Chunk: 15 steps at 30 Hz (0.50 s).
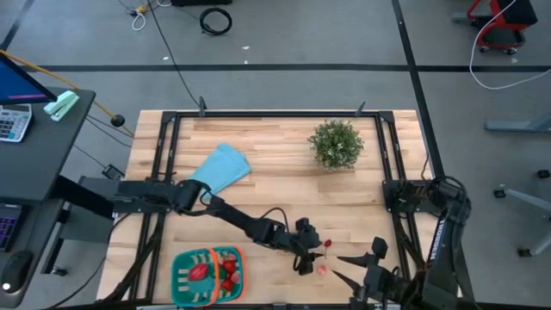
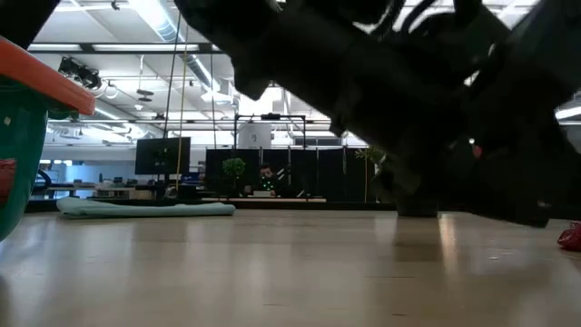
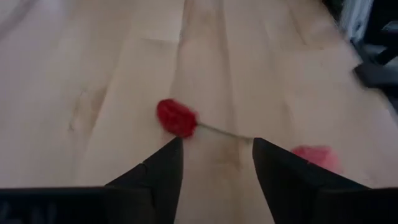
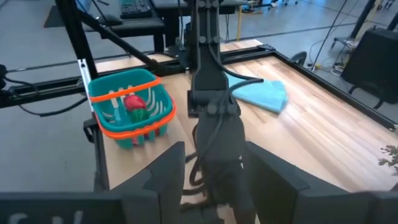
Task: Pick and placing Produce into tupperware
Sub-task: Put the red cherry into the blue basket
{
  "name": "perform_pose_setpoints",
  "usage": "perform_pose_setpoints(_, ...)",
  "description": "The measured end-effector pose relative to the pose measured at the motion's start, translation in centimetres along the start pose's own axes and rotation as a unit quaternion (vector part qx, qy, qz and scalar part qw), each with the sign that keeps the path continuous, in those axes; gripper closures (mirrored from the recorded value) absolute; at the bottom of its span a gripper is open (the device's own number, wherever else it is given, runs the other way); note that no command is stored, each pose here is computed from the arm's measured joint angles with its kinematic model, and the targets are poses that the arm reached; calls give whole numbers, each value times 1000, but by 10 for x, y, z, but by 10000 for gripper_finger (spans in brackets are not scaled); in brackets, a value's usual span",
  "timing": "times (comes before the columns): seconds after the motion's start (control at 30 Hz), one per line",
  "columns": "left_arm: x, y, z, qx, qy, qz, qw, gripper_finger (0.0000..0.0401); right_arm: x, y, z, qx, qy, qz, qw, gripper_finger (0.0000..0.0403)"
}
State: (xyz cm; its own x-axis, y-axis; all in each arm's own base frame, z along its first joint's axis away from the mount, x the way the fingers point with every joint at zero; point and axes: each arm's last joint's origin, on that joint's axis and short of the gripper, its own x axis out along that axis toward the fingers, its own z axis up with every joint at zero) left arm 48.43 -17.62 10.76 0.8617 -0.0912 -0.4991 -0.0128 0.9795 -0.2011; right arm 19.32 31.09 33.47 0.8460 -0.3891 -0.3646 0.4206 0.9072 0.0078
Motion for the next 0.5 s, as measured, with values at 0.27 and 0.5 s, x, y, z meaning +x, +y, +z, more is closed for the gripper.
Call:
perform_pose_setpoints(0.27,3,4,5,71,-29,1,997,174,9,-1,3,-8,12,-10,1000,235)
perform_pose_setpoints(0.5,7,14,8,85,-41,6,996,170,13,-2,4,-9,12,-16,1000,235)
